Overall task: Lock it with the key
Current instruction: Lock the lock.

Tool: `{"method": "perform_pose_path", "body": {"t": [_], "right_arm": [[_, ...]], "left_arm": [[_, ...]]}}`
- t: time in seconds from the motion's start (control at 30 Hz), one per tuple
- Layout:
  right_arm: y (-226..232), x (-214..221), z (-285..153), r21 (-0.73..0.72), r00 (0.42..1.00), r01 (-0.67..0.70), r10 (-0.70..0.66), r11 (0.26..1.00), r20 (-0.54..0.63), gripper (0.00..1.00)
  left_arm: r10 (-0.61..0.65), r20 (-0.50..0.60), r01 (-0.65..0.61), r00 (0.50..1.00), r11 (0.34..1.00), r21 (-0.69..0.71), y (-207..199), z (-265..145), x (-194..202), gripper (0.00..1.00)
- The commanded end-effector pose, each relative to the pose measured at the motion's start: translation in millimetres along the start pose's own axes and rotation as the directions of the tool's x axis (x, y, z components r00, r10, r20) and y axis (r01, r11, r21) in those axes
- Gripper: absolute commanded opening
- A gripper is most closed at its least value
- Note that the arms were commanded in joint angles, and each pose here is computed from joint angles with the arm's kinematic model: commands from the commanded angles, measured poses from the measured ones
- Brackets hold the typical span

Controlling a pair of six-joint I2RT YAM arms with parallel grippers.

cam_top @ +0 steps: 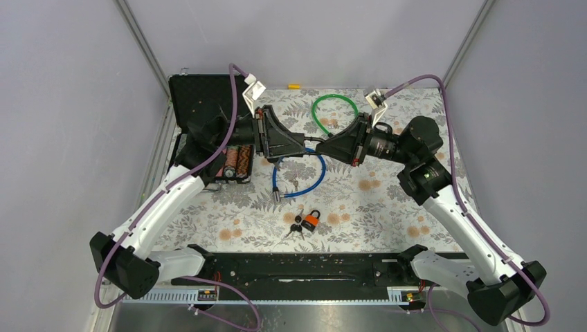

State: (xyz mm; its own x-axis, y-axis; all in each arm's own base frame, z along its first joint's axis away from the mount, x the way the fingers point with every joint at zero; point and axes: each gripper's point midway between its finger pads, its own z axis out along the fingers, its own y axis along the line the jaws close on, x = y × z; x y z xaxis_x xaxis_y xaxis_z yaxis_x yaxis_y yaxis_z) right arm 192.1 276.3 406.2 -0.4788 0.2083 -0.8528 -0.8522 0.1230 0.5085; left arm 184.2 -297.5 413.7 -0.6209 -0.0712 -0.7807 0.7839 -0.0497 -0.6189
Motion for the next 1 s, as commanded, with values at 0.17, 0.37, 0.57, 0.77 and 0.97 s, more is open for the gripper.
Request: {"method": "perform_pose_path", "body": {"t": [0.17, 0.37, 0.57, 0.77, 0.97], "right_arm": [[-10, -19, 14, 0.097, 0.992, 0.082, -0.091, 0.992, 0.087, 0.00], [-5, -11, 29, 0.049, 0.996, 0.066, -0.069, 0.997, 0.054, 0.00], [1, -4, 44, 0.009, 0.998, 0.056, -0.056, 0.998, 0.032, 0.00], [15, -1, 52, -0.058, 0.999, 0.038, -0.039, 0.998, -0.009, 0.00], [23, 8, 57, -0.118, 0.999, -0.009, 0.004, 0.993, -0.043, 0.00]], "left_arm": [[0.046, -0.013, -0.045, 0.999, 0.996, 0.074, -23, 32, -5, 0.00], [-0.003, -0.018, 0.004, 1.000, 0.998, 0.059, -9, 44, 4, 0.00], [-0.029, -0.043, 0.031, 0.999, 0.998, 0.061, -2, 54, 9, 0.00], [-0.041, -0.054, 0.043, 0.998, 0.998, 0.050, 3, 57, 15, 0.00], [-0.016, -0.050, 0.019, 0.999, 0.998, 0.059, 1, 56, 12, 0.00]]}}
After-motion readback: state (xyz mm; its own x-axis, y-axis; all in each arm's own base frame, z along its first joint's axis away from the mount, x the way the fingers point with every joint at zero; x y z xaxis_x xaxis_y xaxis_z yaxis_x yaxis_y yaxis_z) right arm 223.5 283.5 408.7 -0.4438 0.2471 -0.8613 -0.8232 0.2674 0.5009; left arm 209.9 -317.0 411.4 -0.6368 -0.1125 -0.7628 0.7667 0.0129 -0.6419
